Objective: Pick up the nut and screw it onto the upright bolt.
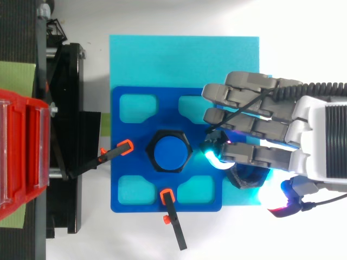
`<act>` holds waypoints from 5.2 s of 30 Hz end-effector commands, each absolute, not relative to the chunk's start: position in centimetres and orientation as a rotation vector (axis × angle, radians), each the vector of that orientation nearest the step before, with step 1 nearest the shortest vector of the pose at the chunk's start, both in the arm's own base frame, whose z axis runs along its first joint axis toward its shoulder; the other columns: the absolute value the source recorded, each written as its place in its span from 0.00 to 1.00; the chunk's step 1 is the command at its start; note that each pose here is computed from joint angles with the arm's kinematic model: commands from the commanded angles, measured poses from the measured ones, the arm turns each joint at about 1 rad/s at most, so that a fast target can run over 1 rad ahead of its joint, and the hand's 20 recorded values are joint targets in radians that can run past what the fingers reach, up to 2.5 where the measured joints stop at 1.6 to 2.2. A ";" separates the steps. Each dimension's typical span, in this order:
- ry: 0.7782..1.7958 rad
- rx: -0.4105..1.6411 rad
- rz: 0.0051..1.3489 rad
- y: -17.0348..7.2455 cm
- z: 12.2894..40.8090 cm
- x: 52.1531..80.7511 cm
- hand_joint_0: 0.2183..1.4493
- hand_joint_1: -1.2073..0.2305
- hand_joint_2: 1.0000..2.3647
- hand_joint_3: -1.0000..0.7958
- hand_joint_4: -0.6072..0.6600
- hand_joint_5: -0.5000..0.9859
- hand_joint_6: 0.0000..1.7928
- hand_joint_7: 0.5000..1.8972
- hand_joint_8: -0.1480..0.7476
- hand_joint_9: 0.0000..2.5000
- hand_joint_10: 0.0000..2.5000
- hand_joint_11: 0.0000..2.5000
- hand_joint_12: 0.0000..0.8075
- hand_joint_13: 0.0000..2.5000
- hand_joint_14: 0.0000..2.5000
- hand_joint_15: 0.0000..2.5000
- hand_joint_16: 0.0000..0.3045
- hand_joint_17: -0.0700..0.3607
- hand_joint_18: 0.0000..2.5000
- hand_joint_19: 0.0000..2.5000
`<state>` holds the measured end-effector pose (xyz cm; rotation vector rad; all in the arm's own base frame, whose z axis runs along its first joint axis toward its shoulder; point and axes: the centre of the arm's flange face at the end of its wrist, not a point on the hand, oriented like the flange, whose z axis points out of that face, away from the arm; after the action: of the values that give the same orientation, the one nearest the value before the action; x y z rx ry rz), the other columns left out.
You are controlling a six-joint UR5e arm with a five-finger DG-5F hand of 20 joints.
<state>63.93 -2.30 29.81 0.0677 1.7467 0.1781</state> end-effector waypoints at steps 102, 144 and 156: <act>1.392 0.603 0.126 -6.6 36.3 68.1 0.29 0.37 0.00 0.28 0.62 0.26 0.28 0.47 0.44 0.23 0.00 0.06 0.42 0.11 0.00 0.00 0.17 0.43 0.10 0.04; 1.408 0.558 0.168 0.6 32.9 70.0 0.29 0.37 0.00 0.28 0.62 0.26 0.28 0.47 0.44 0.23 0.00 0.06 0.42 0.11 0.00 0.00 0.17 0.43 0.10 0.04; 1.379 0.519 0.211 1.1 33.3 70.6 0.29 0.37 0.00 0.28 0.62 0.26 0.28 0.47 0.44 0.23 0.00 0.06 0.42 0.11 0.00 0.00 0.17 0.43 0.10 0.04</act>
<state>70.54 1.09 33.25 0.5206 1.3799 0.2097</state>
